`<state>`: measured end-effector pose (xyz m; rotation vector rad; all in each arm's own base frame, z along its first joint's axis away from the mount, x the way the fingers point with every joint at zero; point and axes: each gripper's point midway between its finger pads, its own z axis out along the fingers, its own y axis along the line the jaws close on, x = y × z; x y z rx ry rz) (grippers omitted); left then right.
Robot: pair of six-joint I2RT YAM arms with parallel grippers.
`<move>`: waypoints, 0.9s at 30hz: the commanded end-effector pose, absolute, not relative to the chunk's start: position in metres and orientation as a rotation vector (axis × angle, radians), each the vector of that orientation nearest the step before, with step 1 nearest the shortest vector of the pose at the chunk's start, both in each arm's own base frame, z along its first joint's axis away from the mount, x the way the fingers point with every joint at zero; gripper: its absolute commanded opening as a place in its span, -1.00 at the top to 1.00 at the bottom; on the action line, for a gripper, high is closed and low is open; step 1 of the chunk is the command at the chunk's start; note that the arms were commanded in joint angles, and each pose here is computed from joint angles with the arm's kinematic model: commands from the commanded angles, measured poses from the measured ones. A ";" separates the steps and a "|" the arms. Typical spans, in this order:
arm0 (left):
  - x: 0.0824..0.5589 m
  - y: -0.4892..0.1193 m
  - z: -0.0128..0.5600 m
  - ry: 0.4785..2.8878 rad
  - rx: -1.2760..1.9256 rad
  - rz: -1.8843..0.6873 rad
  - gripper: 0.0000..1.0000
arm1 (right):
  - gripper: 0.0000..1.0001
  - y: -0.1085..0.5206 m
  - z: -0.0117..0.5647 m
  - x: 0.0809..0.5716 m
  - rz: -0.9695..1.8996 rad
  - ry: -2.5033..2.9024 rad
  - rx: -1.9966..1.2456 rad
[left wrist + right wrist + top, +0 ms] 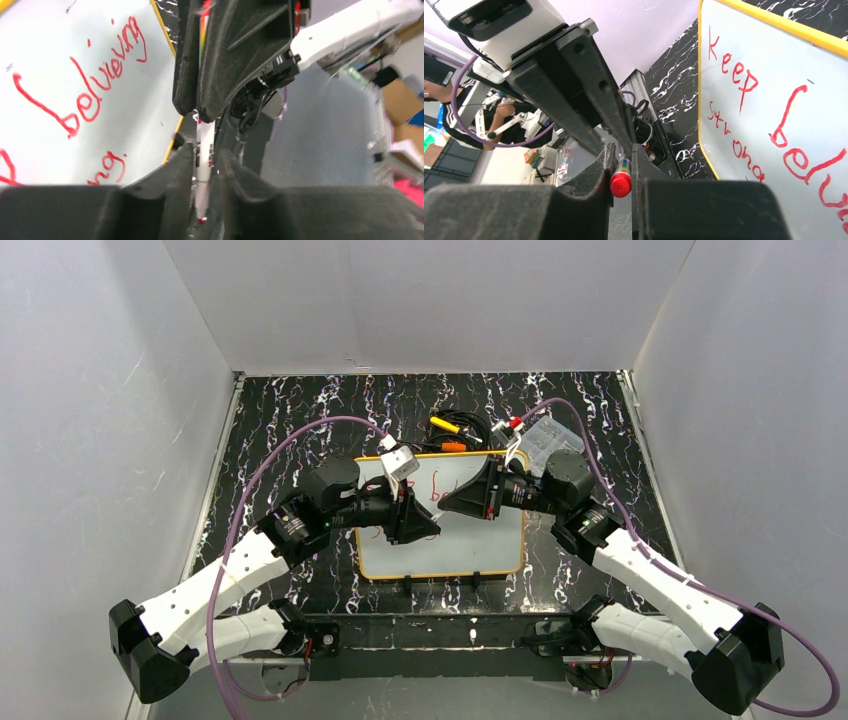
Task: Write a sentence on the whiteboard
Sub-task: Close the whiteboard marker at the center of the board.
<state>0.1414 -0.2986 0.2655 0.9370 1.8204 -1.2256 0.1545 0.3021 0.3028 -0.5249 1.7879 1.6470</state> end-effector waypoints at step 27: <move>0.284 -0.044 0.188 2.264 -0.445 -0.356 -0.42 | 0.97 0.268 0.358 0.165 1.254 1.631 -0.660</move>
